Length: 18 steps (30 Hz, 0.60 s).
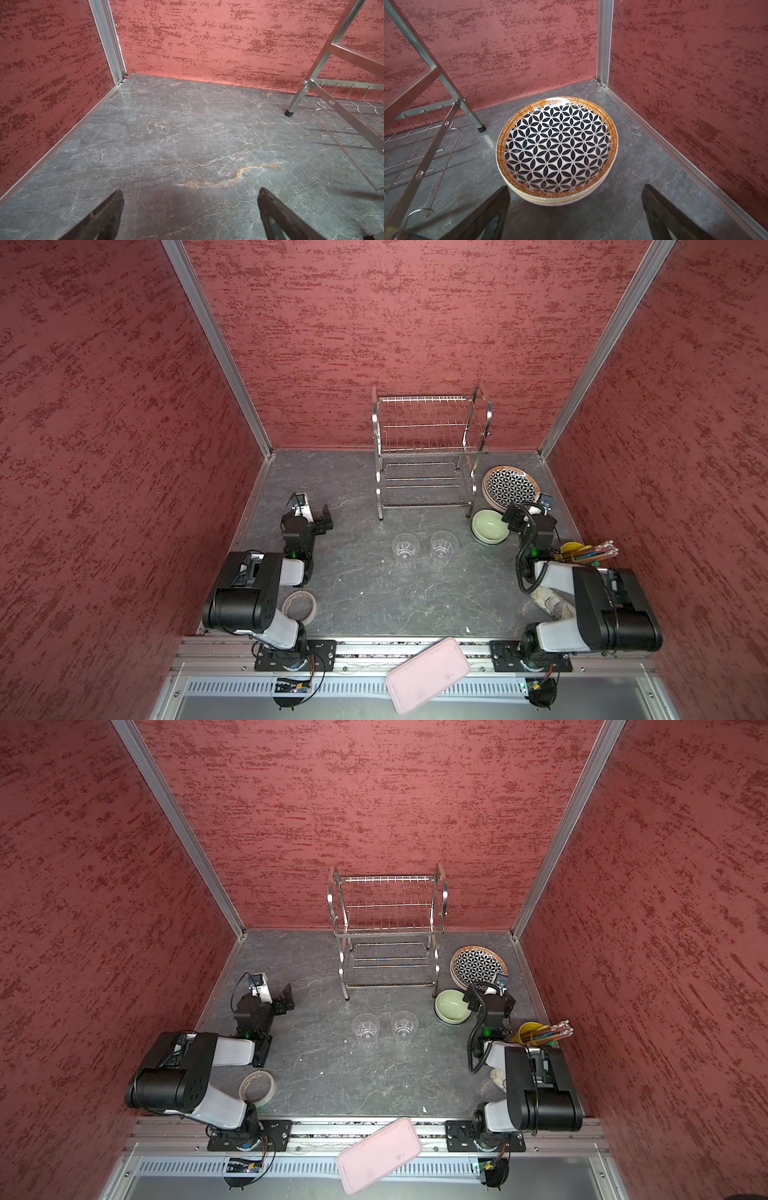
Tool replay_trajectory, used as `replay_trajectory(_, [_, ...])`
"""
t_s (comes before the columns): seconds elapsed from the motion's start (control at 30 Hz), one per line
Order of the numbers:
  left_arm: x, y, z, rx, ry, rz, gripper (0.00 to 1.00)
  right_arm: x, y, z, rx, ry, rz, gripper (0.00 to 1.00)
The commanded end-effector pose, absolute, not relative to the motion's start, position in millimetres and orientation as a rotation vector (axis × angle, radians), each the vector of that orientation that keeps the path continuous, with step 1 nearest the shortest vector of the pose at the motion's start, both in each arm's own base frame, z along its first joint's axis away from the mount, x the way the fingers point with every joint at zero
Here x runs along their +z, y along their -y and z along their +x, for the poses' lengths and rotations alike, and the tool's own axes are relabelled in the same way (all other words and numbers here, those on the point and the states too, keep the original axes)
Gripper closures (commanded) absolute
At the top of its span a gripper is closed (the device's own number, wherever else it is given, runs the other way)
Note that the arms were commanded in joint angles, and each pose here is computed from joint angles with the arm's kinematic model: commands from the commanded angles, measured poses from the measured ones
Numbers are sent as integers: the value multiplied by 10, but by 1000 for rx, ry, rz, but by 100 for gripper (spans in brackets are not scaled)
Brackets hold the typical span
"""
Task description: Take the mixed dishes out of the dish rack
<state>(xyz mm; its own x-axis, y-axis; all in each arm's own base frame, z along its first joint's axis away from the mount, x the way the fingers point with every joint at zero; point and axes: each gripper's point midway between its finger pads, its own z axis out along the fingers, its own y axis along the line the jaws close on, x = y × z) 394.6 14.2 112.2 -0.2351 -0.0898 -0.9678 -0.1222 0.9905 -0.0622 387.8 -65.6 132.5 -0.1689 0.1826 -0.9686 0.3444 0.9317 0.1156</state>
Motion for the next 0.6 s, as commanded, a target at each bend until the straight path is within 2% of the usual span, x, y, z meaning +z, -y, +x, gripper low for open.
replay_trajectory(0.0, [1160, -141, 3986, 27, -1805, -137, 0, 1421, 651, 3935, -143, -1706, 368, 1])
replay_trajectory(0.37, [1167, -141, 3990, 26, -1803, -138, 1, 1472, 637, 3782, -131, -1637, 364, 1])
replay_trajectory(0.57, [1163, -141, 3987, 27, -1804, -137, 0, 1377, 487, 3863, -81, -1667, 266, 1])
